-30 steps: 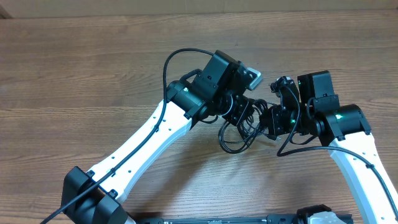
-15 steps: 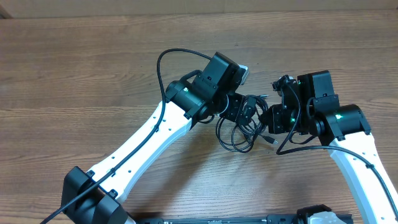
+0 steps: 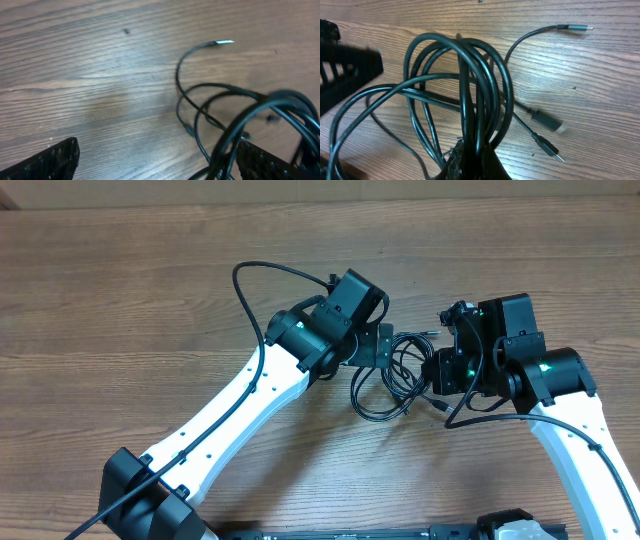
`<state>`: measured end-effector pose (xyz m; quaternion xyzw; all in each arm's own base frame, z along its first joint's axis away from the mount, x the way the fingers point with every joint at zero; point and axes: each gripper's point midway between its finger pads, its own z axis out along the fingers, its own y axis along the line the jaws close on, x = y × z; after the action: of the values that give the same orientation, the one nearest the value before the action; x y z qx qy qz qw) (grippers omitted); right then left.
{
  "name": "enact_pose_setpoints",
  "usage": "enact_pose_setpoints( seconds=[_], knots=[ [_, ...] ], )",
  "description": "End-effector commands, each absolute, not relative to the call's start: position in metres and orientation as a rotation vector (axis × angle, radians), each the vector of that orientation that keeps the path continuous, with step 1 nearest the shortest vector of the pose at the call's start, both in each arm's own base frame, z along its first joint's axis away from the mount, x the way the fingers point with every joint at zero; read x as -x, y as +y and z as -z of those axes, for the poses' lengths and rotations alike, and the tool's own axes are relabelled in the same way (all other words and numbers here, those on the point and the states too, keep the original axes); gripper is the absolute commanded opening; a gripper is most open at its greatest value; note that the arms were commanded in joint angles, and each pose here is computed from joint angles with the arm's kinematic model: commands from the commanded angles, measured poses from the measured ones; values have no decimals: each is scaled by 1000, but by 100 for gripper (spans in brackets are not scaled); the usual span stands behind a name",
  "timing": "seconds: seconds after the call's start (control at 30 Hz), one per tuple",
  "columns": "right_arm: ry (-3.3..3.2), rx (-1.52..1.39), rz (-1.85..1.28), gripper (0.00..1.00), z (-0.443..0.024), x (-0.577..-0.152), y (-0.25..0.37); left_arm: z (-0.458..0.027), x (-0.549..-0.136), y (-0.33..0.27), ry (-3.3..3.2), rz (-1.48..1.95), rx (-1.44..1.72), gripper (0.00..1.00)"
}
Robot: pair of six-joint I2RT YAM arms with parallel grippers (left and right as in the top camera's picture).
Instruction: Untangle cables
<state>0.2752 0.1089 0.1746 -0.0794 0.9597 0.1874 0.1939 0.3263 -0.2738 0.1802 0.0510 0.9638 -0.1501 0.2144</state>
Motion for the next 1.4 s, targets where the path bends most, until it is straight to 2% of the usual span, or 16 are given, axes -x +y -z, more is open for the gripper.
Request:
enact_pose_setpoints(
  seconds=[0.0,0.37,0.47,0.53,0.63,0.77,0.93,1.1,1.17,1.23,1.27,1.33,1.37],
  knots=[
    [2671,219,-523,4,-180,-276,109,-184,-333,-265,2644,367,-29,100],
    [2671,248,-518,4,-179,-275,109,-186,-337,-263,2623,337,-95,100],
    [2674,297,-517,4,-178,-272,110,-195,-345,-278,2524,344,-380,100],
    [2674,318,-512,4,-178,-271,110,-196,-338,-290,2462,368,-664,100],
    [2649,356,-503,4,-180,-274,111,-191,-323,-294,2429,378,-908,100],
    [2547,513,-534,4,-188,-282,121,-185,-315,-288,2456,359,-961,100],
    [2381,791,-632,5,-201,-279,143,-185,-297,-300,2383,466,-1179,100],
    [2337,903,-614,6,-200,-275,144,-187,-290,-307,2300,508,-1312,100],
    [2335,922,-611,6,-199,-273,143,-187,-289,-306,2288,499,-1336,92],
    [2341,922,-612,6,-198,-272,143,-185,-290,-304,2292,482,-1341,78],
    [2343,921,-613,5,-198,-272,143,-185,-290,-303,2296,473,-1340,57],
    [2343,922,-613,5,-198,-272,143,-183,-289,-301,2308,460,-1340,6],
    [2343,921,-613,5,-198,-272,143,-182,-289,-298,2318,449,-1340,4]
  ],
)
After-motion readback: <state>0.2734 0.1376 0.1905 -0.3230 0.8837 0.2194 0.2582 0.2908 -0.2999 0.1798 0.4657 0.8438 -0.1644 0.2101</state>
